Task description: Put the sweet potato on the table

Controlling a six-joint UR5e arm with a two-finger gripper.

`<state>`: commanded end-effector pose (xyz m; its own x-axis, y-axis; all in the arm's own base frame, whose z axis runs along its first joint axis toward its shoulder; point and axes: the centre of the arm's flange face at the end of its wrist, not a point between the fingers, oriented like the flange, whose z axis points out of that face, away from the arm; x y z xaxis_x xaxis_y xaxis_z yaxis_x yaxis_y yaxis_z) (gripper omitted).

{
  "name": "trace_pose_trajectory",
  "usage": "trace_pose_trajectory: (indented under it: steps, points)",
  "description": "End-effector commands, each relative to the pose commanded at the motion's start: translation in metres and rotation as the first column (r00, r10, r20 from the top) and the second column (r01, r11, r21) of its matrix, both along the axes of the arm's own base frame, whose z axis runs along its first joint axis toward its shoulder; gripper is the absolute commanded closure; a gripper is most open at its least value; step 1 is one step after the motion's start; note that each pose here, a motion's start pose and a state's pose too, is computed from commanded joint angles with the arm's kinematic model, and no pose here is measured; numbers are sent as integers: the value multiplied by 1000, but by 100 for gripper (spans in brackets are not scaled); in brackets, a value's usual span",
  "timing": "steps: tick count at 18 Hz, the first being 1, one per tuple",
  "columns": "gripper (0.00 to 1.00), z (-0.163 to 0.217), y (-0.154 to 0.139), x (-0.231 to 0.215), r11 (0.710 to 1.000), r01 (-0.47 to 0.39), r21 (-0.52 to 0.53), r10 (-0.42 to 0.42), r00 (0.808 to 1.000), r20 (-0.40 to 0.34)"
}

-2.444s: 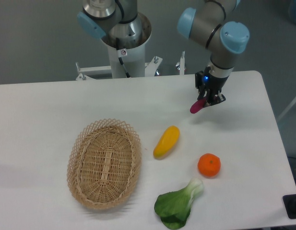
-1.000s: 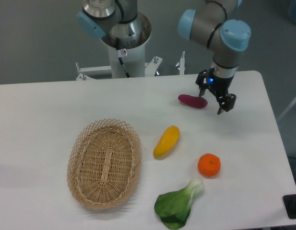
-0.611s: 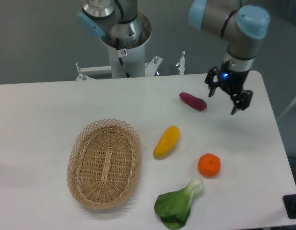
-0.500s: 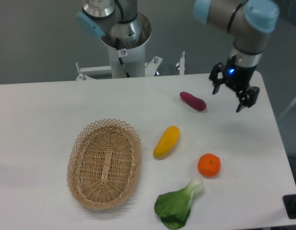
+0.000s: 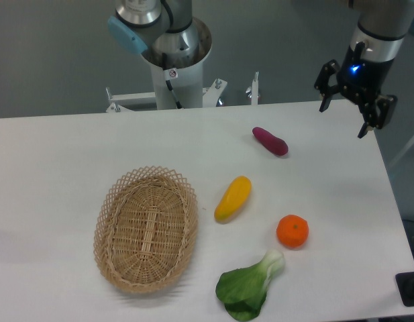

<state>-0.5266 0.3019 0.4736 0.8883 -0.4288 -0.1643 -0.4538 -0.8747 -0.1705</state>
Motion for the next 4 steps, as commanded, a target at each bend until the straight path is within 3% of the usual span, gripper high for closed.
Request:
trace_pose_trajectory:
  steps: [4]
  points:
    - [0, 1, 2, 1, 1000, -25, 5, 25, 1000, 6]
